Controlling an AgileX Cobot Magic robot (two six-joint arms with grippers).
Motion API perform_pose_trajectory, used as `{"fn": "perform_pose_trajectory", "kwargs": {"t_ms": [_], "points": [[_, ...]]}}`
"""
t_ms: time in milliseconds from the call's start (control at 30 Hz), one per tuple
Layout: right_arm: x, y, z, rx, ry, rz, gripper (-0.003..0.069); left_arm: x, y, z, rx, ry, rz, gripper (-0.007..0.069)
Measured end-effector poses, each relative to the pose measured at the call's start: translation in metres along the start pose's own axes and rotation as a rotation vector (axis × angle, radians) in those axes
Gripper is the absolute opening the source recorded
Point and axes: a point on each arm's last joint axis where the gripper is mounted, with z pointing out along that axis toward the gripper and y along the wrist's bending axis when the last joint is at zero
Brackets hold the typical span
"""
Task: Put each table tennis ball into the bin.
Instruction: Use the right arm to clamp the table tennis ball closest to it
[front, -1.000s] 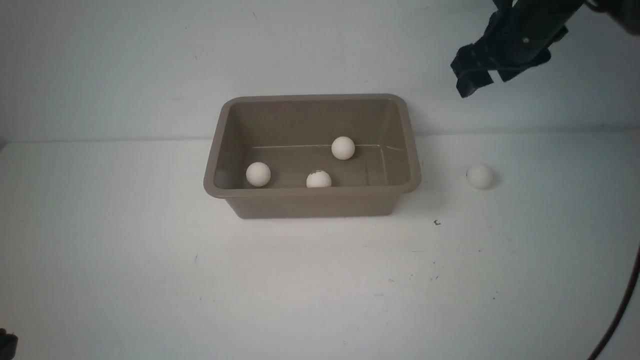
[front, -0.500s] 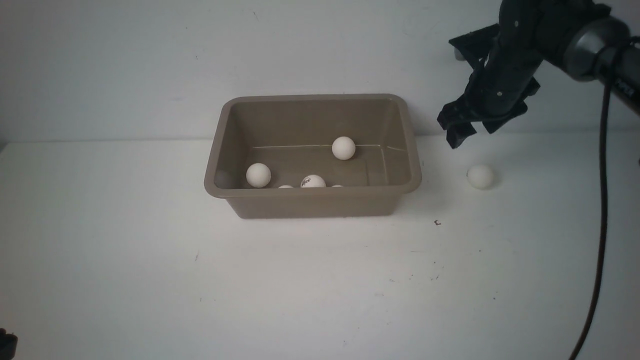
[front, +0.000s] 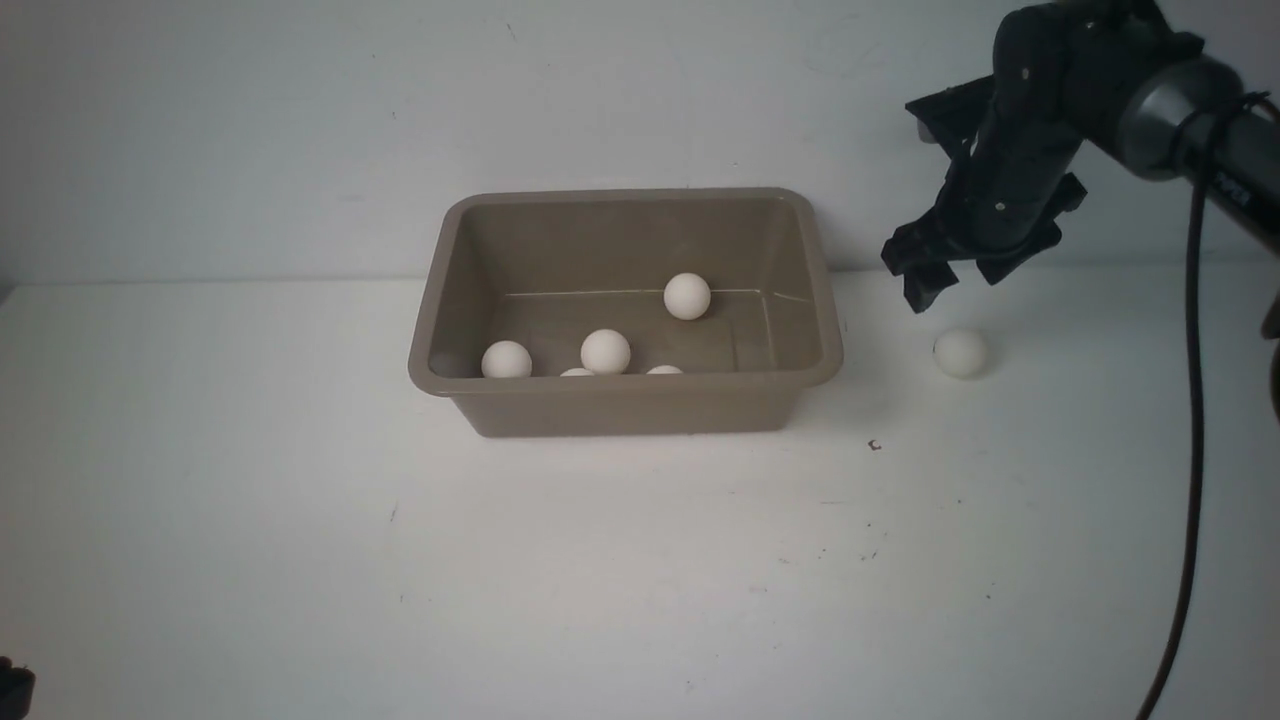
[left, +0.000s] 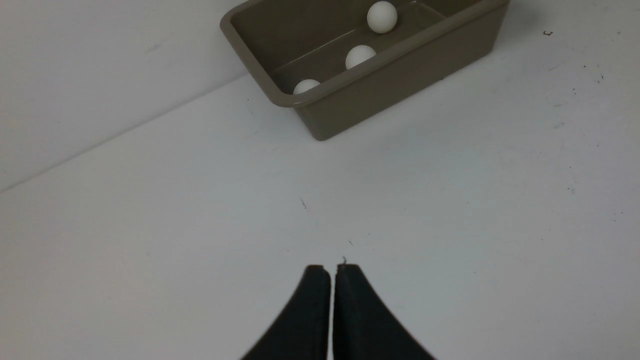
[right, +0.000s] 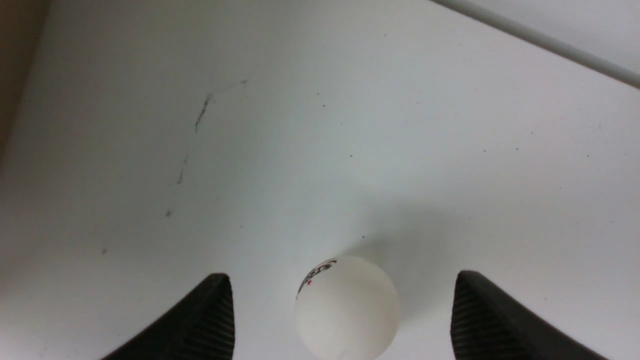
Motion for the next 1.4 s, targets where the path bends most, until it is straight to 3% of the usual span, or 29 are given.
{"fn": "perform_pose_trajectory", "kwargs": {"t_ms": [333,600,800,1000,1400], "points": [[-0.001,-0.001,-0.005,-0.003,-0.011,0.012,0.0526,0.0,0.0,0.0,0.0,0.0,0.0,-0.0004],[-0.002,-0.019,-0.13,0.026,-0.25,0.032,0.0491,0.0,0.0,0.0,0.0,0.0,0.0,-0.0004],[0.019,-0.04,-0.184,0.004,-0.341,0.109,0.0482,0.0,0.0,0.0,0.0,0.0,0.0,-0.0004],[0.064,-0.032,-0.128,-0.071,-0.092,0.115,0.0482,0.0,0.0,0.0,0.0,0.001,0.0,-0.0004],[0.063,-0.03,-0.078,-0.046,-0.192,0.114,0.0482,0.0,0.0,0.0,0.0,-0.001,0.0,-0.0004]]}}
